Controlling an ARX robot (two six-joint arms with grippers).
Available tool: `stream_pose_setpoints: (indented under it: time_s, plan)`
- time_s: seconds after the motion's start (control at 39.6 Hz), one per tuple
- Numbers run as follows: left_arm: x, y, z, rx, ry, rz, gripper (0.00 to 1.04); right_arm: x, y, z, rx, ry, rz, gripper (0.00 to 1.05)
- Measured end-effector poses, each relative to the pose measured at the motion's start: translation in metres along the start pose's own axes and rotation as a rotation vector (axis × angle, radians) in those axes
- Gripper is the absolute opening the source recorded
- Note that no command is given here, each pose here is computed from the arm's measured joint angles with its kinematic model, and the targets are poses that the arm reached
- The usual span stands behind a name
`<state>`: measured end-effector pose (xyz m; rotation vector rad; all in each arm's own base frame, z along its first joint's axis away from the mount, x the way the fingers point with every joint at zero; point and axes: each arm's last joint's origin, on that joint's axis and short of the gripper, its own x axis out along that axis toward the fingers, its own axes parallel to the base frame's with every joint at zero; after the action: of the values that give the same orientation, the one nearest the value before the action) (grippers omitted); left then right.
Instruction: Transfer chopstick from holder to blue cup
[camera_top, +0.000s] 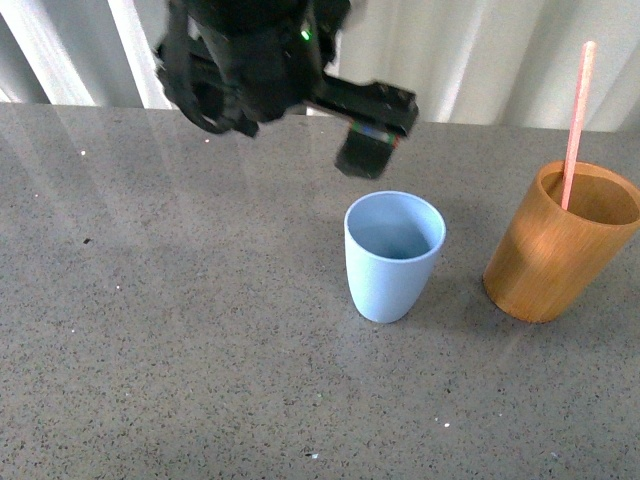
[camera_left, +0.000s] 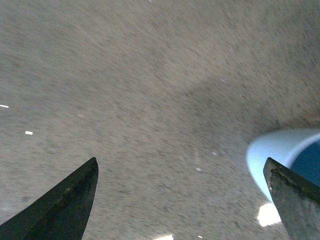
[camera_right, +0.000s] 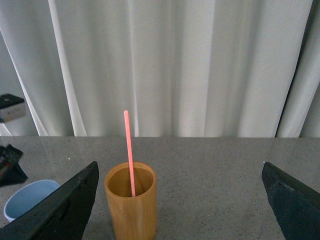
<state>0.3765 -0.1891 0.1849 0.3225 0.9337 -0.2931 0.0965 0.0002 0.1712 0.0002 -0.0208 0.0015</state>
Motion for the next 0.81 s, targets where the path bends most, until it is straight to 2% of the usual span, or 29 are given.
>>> stream_pose_setpoints:
  time_s: [0.1,0.2,0.25,0.33,0.48,0.5,0.73,0.78,0.81]
  plan:
    - [-0.032,0.035,-0.001,-0.103,-0.182,0.152,0.98,0.0,0.0,0.0,0.0,0.0,0.0,0.95]
    - [-0.06,0.063,-0.012,-0.212,-0.347,0.276,0.98,0.0,0.0,0.0,0.0,0.0,0.0,0.95]
    - [-0.074,0.078,-0.025,-0.283,-0.415,0.313,0.98,0.0,0.0,0.0,0.0,0.0,0.0,0.95]
    - [-0.092,0.097,-0.055,-0.382,-0.497,0.386,0.98,0.0,0.0,0.0,0.0,0.0,0.0,0.95]
    - [-0.109,0.1,-0.104,-0.463,-0.576,0.436,0.98,0.0,0.0,0.0,0.0,0.0,0.0,0.95]
    - [-0.116,0.097,-0.122,-0.487,-0.599,0.437,0.98,0.0,0.0,0.0,0.0,0.0,0.0,0.95]
    - [-0.134,0.08,-0.198,-0.553,-0.656,0.5,0.98,0.0,0.0,0.0,0.0,0.0,-0.001,0.95]
    - [-0.133,0.08,-0.202,-0.534,-0.686,0.464,0.95,0.0,0.0,0.0,0.0,0.0,0.0,0.95]
    - [-0.134,0.081,-0.205,-0.484,-0.784,0.381,0.88,0.0,0.0,0.0,0.0,0.0,0.001,0.95]
